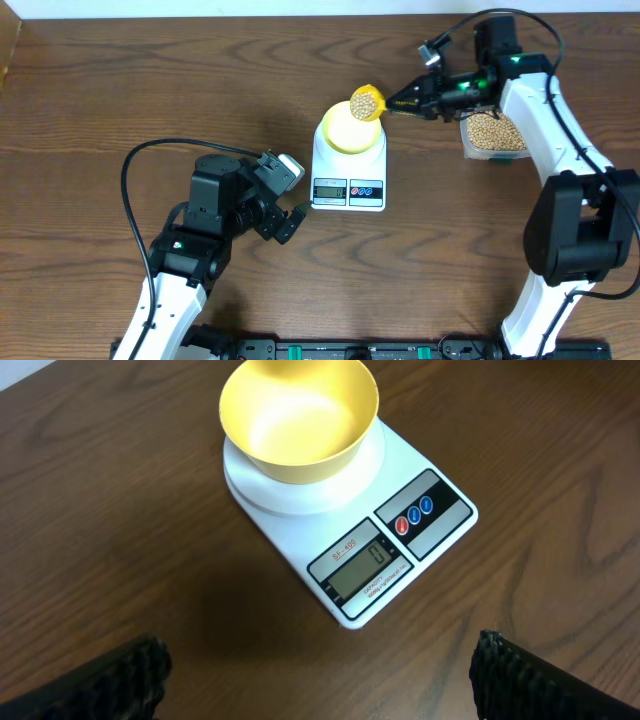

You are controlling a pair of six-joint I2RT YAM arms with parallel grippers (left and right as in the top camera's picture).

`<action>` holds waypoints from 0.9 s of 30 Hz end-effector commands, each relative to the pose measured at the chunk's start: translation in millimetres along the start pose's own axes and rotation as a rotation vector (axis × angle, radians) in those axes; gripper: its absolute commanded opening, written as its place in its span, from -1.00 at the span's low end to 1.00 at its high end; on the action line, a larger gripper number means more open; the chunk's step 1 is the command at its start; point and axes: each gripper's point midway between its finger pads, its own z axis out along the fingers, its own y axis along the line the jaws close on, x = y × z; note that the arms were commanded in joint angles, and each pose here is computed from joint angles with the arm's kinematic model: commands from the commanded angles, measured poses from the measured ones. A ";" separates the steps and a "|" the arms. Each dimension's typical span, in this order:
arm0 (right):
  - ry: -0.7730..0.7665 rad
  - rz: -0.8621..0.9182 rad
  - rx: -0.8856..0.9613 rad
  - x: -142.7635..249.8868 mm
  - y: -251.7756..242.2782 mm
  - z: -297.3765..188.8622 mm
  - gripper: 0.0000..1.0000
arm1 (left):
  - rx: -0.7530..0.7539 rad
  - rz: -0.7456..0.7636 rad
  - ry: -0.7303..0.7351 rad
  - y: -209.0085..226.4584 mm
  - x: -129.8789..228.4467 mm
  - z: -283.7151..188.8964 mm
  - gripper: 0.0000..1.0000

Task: Scoop item into bowl and weigh 50g on scale
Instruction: 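Carry the filled scoop left over the yellow bowl on the scale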

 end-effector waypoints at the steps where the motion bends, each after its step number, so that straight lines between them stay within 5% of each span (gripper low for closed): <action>1: -0.003 -0.082 0.033 -3.7 8.0 5.9 -0.98 | 0.001 0.007 -0.021 0.7 -6.8 -3.2 0.95; 27: 0.055 -0.375 0.404 -0.5 -6.8 14.9 -0.98 | 0.001 0.007 -0.021 0.7 -6.8 -3.2 0.95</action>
